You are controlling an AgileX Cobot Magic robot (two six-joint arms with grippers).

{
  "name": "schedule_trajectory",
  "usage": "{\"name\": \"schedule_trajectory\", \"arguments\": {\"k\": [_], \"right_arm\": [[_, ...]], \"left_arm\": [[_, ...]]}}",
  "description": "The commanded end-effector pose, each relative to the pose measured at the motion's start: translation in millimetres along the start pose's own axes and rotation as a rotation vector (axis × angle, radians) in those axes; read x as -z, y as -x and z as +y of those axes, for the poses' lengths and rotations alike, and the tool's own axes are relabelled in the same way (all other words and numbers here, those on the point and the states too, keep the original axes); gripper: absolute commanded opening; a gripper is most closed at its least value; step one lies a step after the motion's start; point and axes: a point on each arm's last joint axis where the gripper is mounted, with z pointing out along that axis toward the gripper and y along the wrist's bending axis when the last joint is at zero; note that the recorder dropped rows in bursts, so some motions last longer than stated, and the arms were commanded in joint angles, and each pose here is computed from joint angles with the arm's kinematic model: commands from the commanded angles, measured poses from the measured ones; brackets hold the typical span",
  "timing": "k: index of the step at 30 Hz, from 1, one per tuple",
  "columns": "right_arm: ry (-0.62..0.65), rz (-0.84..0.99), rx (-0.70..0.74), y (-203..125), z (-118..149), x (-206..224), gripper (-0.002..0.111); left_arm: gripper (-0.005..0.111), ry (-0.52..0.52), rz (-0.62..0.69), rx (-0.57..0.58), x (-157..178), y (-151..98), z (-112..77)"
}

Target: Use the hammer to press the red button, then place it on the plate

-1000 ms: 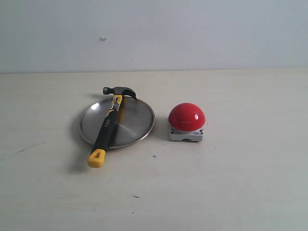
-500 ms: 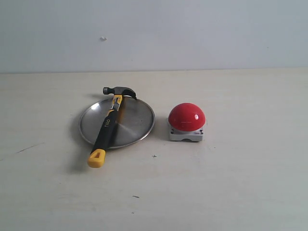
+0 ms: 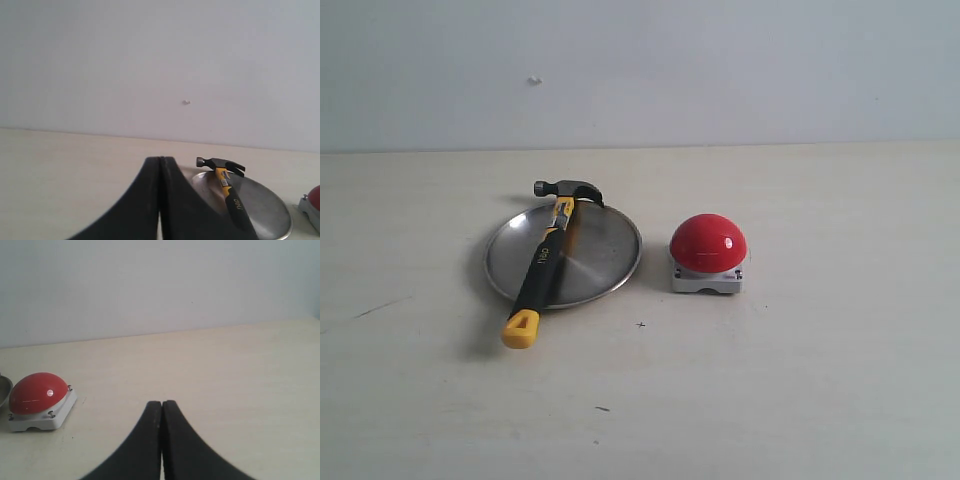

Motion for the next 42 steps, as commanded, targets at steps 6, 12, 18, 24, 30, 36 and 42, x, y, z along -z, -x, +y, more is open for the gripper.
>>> {"name": "schedule_trajectory", "arguments": {"k": [6,12,18,24,30,36,42], "right_arm": [[-0.003,-0.006,0.001,-0.9,-0.2,0.2,0.0],[-0.003,-0.006,0.001,-0.9,-0.2,0.2,0.0],[-0.003,-0.006,0.001,-0.9,-0.2,0.2,0.0],[-0.003,-0.006,0.001,-0.9,-0.2,0.2,0.0],[-0.002,-0.006,-0.001,-0.9,-0.2,0.2,0.0],[-0.002,-0.006,-0.001,-0.9,-0.2,0.2,0.0],[-0.002,-0.006,-0.001,-0.9,-0.2,0.2,0.0]], "left_arm": [[0.001,0.001,0.005,0.001,-2.6,-16.5,2.2],[0.001,0.001,0.005,-0.003,-2.6,-16.5,2.2],[0.001,0.0,-0.004,-0.003,-1.9,-16.0,2.2],[0.001,0.026,-0.019,-0.003,-0.9,-15.2,3.6],[0.001,0.048,-0.021,-0.004,-0.9,-15.0,4.9],[0.001,0.048,-0.021,-0.004,-0.9,-15.0,4.9],[0.001,0.047,-0.021,-0.006,-0.9,-15.0,4.8]]}}
